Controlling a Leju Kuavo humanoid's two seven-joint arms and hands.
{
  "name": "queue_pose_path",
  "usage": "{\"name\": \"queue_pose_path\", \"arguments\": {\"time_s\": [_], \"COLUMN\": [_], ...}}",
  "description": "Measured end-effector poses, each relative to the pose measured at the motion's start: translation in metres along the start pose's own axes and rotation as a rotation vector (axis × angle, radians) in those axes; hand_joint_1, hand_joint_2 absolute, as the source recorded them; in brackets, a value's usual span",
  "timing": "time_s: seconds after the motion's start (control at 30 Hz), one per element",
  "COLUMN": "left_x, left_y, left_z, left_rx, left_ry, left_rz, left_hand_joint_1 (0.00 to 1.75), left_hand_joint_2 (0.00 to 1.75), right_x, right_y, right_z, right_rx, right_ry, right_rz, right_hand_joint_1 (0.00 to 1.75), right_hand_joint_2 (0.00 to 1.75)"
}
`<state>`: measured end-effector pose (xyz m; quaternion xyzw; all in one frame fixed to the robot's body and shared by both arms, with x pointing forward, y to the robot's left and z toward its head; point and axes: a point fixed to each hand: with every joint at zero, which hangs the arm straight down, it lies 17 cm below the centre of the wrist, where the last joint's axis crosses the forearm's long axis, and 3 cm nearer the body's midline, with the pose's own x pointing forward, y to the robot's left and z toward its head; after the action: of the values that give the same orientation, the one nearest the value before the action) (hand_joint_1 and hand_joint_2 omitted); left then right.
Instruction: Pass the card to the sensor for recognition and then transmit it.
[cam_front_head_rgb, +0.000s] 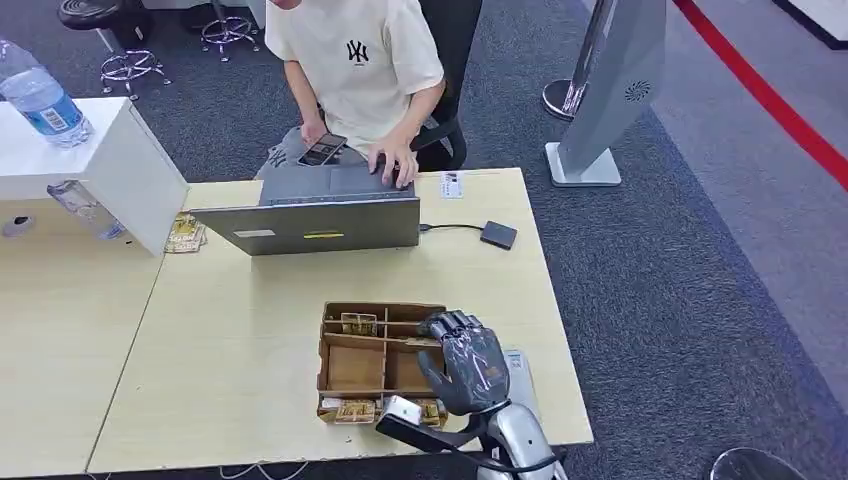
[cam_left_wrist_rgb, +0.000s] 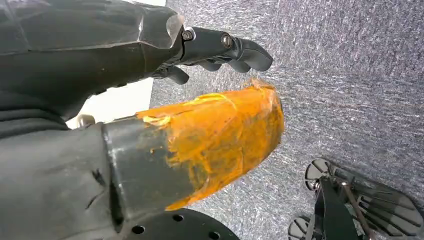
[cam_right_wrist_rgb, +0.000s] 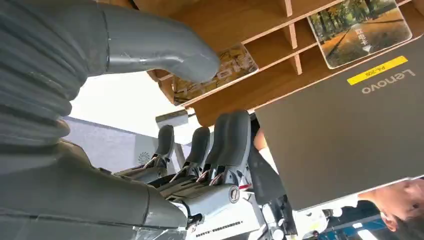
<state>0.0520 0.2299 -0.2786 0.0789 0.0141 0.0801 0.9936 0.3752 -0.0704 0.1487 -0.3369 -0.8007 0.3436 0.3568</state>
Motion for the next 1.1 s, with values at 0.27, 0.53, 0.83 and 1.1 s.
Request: {"name": "queue_pose_path", "arguments": {"time_s": [0.27, 0.53, 0.83, 1.1], "left_x": [0.000, 0.000, 0.000, 0.001], "left_y": [0.000, 0.000, 0.000, 0.000], "left_z": [0.000, 0.000, 0.000, 0.000], "left_rx": [-0.001, -0.004, -0.004, -0.004], "left_ry": [0.001, 0.002, 0.002, -0.003], "left_rz": [0.007, 0.011, 0.014, 0.017], "left_hand_joint_1": [0.00, 0.00, 0.00, 0.00], "left_hand_joint_2": [0.00, 0.00, 0.00, 0.00], "right_x": [-0.003, -0.007, -0.008, -0.008], "right_y": [0.006, 0.015, 0.015, 0.015], "right_z": [0.000, 0.004, 0.003, 0.003], "right_rx": [0.016, 0.041, 0.042, 0.040], "right_ry": [0.007, 0.020, 0.019, 0.018], "right_rz": [0.001, 0.010, 0.016, 0.017], "right_hand_joint_1": [1.01, 1.36, 1.57, 1.73], "right_hand_joint_2": [1.75, 1.75, 1.75, 1.75]}}
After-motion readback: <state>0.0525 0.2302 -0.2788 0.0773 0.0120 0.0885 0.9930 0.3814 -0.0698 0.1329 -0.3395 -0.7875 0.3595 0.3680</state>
